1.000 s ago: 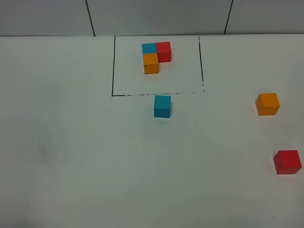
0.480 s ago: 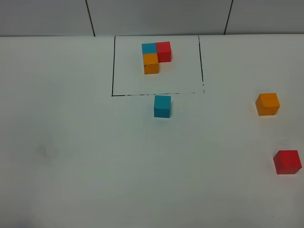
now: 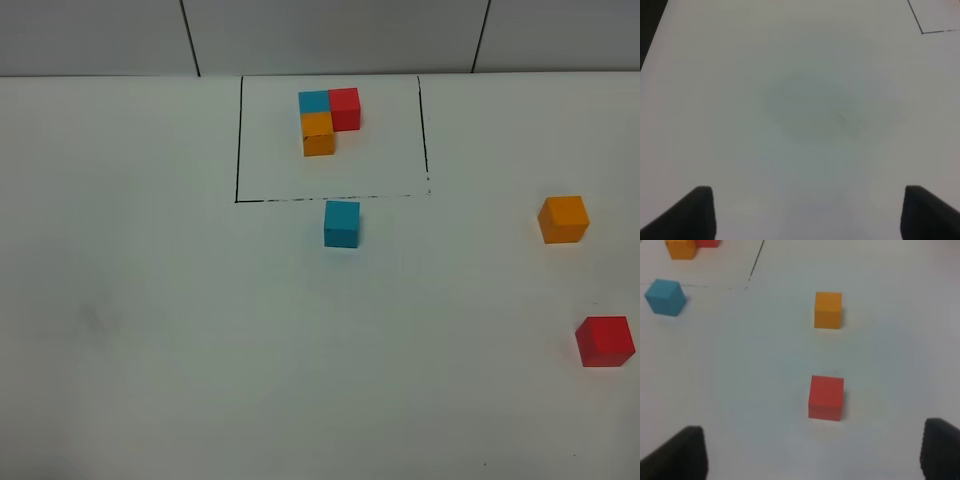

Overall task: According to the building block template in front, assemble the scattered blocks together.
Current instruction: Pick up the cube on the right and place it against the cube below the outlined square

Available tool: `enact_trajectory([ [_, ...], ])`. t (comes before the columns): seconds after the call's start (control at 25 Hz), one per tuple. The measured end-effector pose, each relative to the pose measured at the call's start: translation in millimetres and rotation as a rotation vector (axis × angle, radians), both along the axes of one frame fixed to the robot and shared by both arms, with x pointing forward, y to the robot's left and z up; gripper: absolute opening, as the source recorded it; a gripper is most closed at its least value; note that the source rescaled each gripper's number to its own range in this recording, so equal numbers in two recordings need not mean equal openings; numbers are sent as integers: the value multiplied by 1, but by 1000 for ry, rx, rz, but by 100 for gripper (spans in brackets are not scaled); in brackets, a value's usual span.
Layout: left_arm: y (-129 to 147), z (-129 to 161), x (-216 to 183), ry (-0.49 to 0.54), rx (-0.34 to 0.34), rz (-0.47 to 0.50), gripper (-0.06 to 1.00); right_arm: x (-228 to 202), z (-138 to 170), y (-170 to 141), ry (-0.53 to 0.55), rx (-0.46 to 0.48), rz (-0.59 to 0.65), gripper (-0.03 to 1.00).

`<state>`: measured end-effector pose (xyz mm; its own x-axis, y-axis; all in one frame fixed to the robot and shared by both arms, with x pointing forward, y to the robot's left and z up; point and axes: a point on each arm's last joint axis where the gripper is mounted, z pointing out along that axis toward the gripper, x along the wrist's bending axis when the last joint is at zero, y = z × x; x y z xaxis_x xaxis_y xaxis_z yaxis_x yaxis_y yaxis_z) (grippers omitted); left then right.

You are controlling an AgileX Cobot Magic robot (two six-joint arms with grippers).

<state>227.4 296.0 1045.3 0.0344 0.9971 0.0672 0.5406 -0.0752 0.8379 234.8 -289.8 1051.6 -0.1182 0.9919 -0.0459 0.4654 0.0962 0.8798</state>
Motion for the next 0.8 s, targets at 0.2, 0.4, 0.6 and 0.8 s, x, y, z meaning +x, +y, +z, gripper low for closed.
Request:
enact_trajectory([
  [0.2, 0, 0, 0, 0, 0, 0, 75, 0, 0, 0, 0, 0, 0, 73],
  [0.4, 0, 0, 0, 0, 0, 0, 75, 1, 0, 0, 4, -4, -3, 73],
  [0.6, 0, 0, 0, 0, 0, 0, 75, 32, 14, -1, 124, 38, -33, 73],
  [0.8, 0, 0, 0, 0, 0, 0, 75, 94, 18, -6, 376, 10, -64, 73],
])
